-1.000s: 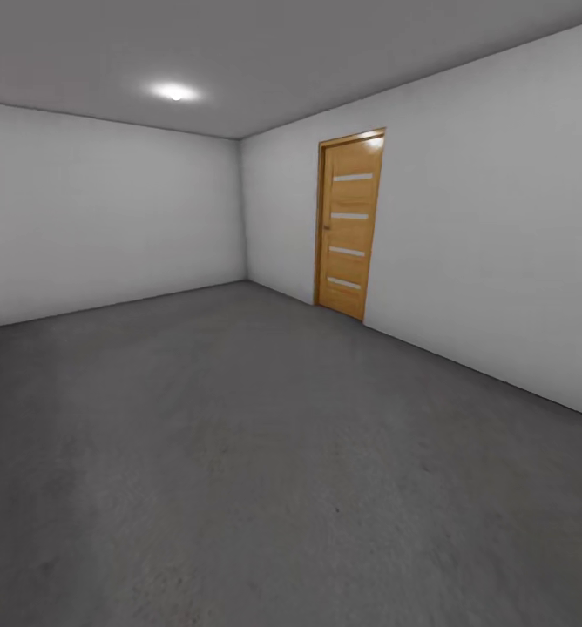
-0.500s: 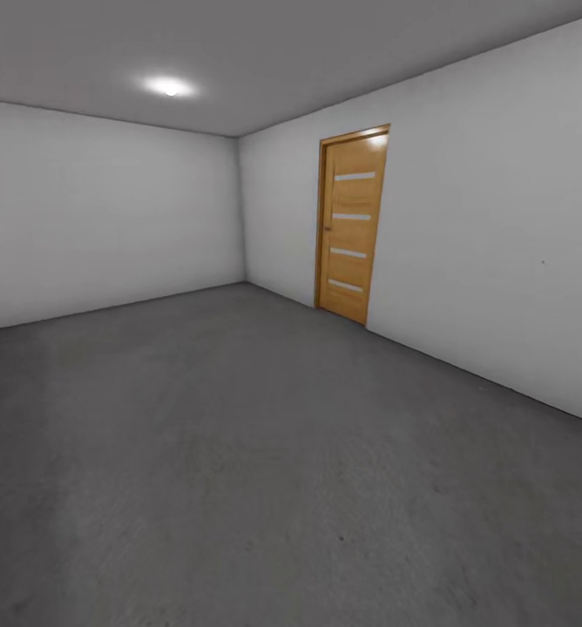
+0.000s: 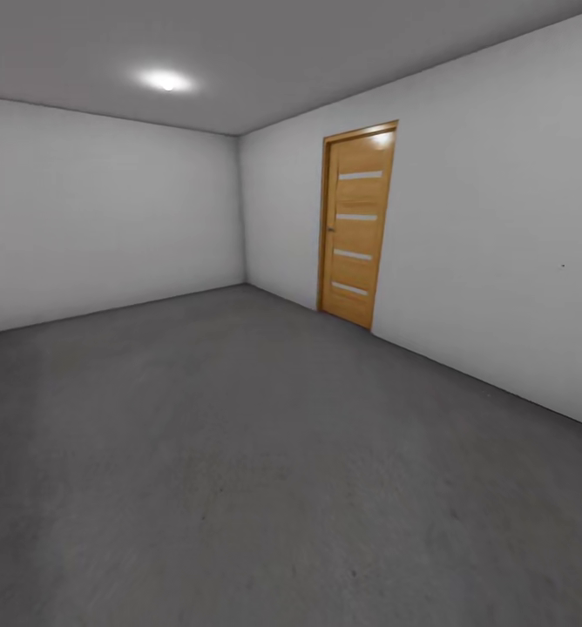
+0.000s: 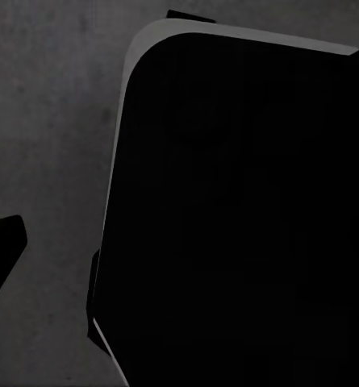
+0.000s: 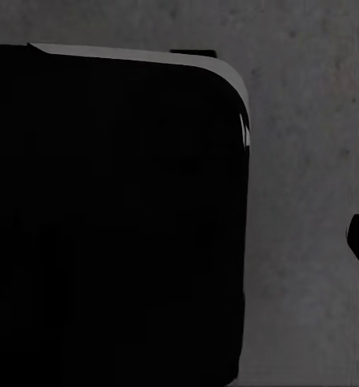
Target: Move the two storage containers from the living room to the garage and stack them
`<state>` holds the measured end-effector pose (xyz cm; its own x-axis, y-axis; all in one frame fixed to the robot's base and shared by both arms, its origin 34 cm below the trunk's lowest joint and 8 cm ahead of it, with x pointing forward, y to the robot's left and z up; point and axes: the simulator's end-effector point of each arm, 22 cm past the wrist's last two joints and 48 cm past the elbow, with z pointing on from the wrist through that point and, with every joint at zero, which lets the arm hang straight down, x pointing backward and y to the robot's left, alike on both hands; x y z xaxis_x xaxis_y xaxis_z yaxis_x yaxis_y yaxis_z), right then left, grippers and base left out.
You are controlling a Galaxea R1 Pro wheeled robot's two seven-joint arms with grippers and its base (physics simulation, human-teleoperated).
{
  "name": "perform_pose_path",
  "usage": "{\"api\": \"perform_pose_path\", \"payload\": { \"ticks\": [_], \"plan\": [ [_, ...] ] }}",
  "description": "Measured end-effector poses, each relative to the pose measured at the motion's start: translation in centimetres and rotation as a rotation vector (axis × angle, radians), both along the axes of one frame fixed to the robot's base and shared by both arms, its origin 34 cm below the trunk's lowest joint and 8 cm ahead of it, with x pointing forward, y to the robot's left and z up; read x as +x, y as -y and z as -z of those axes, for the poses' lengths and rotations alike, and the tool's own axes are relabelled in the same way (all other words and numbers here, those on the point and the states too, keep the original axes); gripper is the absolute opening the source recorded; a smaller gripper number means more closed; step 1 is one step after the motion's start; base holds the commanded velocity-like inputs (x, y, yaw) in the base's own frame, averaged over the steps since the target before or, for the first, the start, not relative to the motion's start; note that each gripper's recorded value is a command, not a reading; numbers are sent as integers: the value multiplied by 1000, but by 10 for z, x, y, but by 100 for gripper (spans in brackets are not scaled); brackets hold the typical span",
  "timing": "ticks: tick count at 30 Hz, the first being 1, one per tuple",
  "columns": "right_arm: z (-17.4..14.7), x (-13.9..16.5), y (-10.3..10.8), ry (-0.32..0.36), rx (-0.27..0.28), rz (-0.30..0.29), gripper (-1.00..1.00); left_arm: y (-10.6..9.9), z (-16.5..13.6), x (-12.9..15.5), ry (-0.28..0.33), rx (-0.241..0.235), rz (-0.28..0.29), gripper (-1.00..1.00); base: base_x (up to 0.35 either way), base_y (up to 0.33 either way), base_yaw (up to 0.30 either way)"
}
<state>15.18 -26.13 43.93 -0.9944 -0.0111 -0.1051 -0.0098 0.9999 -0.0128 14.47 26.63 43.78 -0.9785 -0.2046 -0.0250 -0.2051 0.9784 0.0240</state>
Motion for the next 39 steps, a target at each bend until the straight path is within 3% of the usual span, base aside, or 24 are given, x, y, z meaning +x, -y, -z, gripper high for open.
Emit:
{"api": "perform_pose_path", "payload": {
  "ticks": [11, 17, 23, 30, 39],
  "plan": [
    [0, -1, -3, -2, 4, 8, 100, 0, 0, 2, 7, 1, -1, 100, 331, 97, 0],
    [0, 0, -4, -1, 5, 10, 100, -3, -1, 13, 65, 15, -2, 100, 331, 97, 0],
    [0, -1, -1, -3, 1, 18, 100, -4, -1, 14, 77, 20, -5, 100, 331, 97, 0],
    [0, 0, -2, -2, 2, 8, 100, -4, -1, 13, 74, 18, -2, 100, 331, 97, 0],
    [0, 0, -2, -2, 3, 2, 100, -1, 0, 2, 24, 6, 1, 100, 331, 97, 0]
  ]
}}
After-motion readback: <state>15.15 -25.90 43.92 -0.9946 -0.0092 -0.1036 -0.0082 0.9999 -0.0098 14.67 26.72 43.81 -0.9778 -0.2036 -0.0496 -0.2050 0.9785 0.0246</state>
